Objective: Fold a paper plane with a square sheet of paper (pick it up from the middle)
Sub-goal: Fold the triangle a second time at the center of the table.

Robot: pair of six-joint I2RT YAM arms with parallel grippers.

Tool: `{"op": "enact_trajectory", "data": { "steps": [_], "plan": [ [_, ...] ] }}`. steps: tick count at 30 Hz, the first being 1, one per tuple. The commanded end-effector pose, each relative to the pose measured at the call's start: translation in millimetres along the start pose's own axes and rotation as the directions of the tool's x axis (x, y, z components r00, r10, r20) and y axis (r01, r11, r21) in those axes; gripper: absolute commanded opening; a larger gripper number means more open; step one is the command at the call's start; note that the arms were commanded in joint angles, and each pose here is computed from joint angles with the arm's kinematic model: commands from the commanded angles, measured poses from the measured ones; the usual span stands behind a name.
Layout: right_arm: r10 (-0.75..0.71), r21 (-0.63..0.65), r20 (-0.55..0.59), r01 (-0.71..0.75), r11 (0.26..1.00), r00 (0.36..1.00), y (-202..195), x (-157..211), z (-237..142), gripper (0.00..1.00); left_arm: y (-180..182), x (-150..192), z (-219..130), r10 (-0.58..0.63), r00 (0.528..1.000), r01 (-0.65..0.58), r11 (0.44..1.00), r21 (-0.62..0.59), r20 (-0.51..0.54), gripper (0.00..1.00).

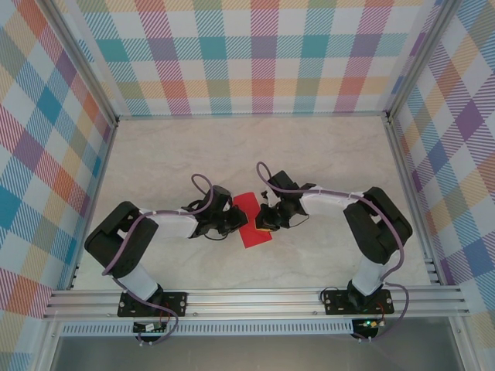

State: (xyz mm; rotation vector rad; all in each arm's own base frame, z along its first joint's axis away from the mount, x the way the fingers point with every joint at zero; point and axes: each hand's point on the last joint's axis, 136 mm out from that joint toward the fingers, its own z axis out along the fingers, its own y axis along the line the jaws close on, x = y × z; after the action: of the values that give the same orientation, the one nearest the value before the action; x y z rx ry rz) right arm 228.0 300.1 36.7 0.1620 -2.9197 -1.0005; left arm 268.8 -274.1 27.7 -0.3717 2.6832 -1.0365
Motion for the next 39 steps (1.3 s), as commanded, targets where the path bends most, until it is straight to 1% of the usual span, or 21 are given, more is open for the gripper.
{"op": "enact_trajectory", "data": {
  "steps": [1, 7, 17, 19, 26, 29, 31, 39],
  "plan": [
    [-0.032, -0.024, -0.021, 0.032, 0.999, 0.999, 9, -3, 4, 0.11, 8, 1, 4, -0.018, 1.0, 0.018, 0.999, -0.04, 0.007, 0.12],
    [-0.036, -0.015, -0.052, 0.035, 0.999, 0.998, 3, 1, 11, 0.11, 16, 0, 5, -0.034, 0.999, 0.035, 0.997, -0.071, 0.017, 0.11],
    [-0.037, 0.009, -0.083, 0.037, 0.999, 0.996, -4, 2, 19, 0.11, 19, 1, 4, -0.044, 0.999, 0.046, 0.996, -0.08, 0.021, 0.11],
    [-0.032, 0.025, -0.085, 0.034, 0.999, 0.996, -8, 2, 20, 0.11, 14, 0, 4, -0.042, 0.999, 0.043, 0.997, -0.062, 0.018, 0.12],
    [-0.023, 0.056, -0.09, 0.028, 0.998, 0.996, -15, 3, 22, 0.11, -19, 5, 1, -0.017, 1.0, 0.019, 0.997, 0.073, -0.025, 0.14],
    [-0.025, 0.056, -0.089, 0.03, 0.998, 0.996, -14, 3, 21, 0.11, -26, 8, 3, -0.009, 0.999, 0.013, 0.995, 0.102, -0.04, 0.14],
    [-0.027, 0.053, -0.09, 0.031, 0.998, 0.996, -13, 3, 21, 0.11, -22, 9, 6, -0.008, 0.999, 0.012, 0.996, 0.085, -0.043, 0.14],
    [-0.093, -0.029, -0.057, 0.092, 0.995, 0.994, 9, 3, 5, 0.11, 20, 10, 13, -0.065, 0.998, 0.063, 0.994, -0.09, -0.015, 0.11]
  ]
}}
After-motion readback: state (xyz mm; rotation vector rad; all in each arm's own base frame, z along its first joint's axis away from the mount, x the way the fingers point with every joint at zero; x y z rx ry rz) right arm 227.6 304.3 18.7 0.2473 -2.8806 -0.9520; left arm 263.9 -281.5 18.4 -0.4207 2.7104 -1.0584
